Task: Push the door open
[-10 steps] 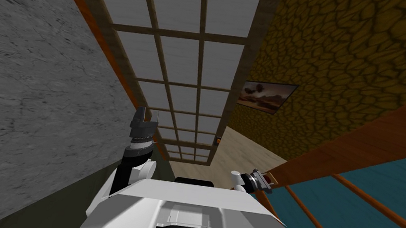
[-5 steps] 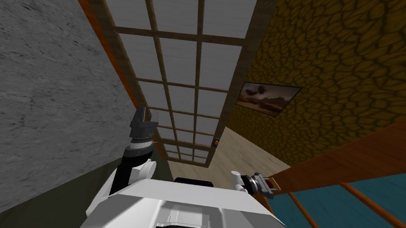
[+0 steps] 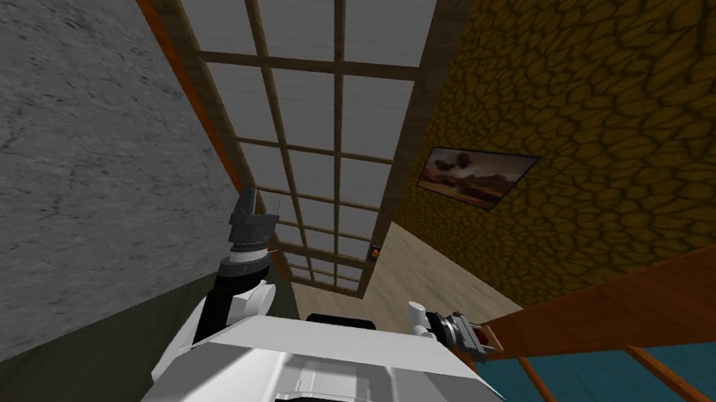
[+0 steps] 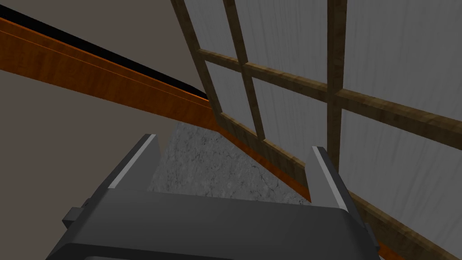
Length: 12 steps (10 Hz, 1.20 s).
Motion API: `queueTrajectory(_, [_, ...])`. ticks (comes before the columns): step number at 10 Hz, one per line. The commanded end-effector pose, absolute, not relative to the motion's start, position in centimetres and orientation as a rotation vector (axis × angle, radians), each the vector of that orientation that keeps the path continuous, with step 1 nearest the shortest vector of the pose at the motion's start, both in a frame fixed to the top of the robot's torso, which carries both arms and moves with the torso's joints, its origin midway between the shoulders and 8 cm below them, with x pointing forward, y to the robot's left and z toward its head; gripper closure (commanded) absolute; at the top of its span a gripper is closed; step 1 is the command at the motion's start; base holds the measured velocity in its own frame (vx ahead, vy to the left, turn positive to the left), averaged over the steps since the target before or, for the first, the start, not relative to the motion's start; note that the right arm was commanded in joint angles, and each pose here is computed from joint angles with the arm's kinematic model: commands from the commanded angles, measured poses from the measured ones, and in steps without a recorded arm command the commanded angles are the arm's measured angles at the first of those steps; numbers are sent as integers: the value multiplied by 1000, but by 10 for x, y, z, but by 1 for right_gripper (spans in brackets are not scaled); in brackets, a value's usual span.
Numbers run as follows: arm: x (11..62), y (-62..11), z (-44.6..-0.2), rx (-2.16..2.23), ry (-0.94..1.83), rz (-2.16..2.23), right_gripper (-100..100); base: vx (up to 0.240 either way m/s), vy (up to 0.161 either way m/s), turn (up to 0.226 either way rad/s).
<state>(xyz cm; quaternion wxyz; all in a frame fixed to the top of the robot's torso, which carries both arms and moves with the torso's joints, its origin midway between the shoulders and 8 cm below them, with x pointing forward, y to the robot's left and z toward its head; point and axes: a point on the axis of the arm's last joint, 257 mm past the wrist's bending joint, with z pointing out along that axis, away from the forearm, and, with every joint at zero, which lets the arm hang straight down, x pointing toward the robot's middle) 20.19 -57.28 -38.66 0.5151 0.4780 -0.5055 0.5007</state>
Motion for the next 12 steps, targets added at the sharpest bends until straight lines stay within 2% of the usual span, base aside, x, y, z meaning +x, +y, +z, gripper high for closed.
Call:
queueTrajectory(1, [197, -575, -388, 1134, -1223, 1183, 100, 22, -113, 43])
queueTrajectory(3, [180, -565, -398, 1112, -1267, 1114, 100, 15, -165, 114])
queueTrajectory(9, [149, -581, -385, 997, -1296, 1051, 100, -9, -136, 63])
queueTrajectory(12, [121, -578, -387, 924, -1338, 972, 100, -11, -202, 73])
